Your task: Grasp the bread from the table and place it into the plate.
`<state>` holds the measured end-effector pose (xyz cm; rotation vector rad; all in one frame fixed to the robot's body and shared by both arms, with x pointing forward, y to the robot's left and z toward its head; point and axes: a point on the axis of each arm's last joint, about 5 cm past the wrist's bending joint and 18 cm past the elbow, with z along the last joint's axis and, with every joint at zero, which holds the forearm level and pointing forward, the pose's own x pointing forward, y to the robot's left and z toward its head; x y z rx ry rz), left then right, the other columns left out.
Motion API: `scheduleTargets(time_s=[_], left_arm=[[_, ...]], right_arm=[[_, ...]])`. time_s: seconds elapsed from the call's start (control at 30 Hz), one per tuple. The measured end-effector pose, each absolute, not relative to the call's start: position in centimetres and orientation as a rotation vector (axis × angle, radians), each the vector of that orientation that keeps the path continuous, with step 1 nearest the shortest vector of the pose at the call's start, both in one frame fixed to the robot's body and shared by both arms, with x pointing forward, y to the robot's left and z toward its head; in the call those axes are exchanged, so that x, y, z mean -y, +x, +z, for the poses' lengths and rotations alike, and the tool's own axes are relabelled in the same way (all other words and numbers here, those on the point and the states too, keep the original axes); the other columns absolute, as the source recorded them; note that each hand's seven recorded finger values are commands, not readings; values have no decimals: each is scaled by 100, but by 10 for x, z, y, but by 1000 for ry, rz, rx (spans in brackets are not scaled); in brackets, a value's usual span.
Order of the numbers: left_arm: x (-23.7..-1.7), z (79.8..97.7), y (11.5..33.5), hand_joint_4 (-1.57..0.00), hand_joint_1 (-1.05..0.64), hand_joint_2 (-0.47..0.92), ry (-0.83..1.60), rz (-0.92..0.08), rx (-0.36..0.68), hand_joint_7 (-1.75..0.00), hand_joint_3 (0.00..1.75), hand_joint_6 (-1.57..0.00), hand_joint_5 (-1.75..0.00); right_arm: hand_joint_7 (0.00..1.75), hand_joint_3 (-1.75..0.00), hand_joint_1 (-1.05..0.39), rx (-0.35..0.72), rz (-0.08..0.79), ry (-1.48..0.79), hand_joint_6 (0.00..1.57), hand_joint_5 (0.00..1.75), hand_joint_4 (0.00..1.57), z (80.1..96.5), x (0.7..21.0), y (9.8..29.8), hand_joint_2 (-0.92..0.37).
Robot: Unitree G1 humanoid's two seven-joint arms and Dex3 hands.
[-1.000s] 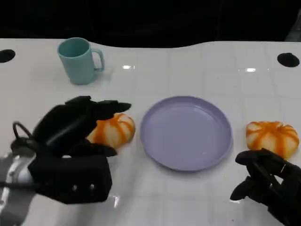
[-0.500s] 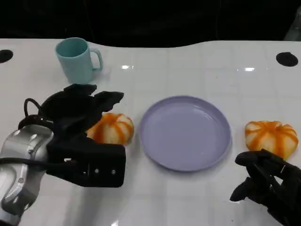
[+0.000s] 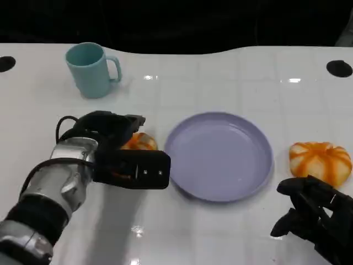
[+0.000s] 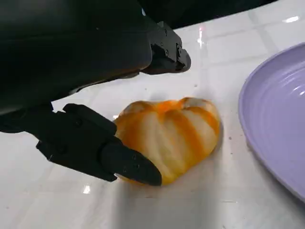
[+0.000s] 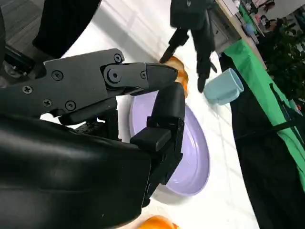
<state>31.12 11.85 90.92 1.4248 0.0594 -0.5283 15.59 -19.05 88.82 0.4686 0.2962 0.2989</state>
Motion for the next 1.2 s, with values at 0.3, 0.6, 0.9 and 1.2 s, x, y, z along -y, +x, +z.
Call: scheduleTargets(time_s=[0.3, 0.6, 0.9, 1.2], left_arm=[[-111, 894, 316, -27, -40, 80, 1438, -537, -113, -3, 1, -32, -9], [-111, 891, 317, -37, -35, 83, 1410, -545, -117, -2, 1, -40, -8], [-111, 887, 315, -78, -29, 92, 1311, -350, 13, -149, 36, -59, -174], [-115, 893, 317, -81, -16, 69, 1063, -245, 54, -175, 89, -62, -175]], right_arm=[[117, -27, -46, -297, 292, 466, 53, 145, 59, 889, 190, 154, -92], [118, -28, -45, -297, 294, 466, 52, 146, 59, 890, 190, 154, -92], [118, -28, -46, -298, 291, 461, 53, 146, 59, 890, 190, 154, -92], [117, -24, -46, -296, 286, 466, 51, 145, 59, 889, 192, 155, -92]])
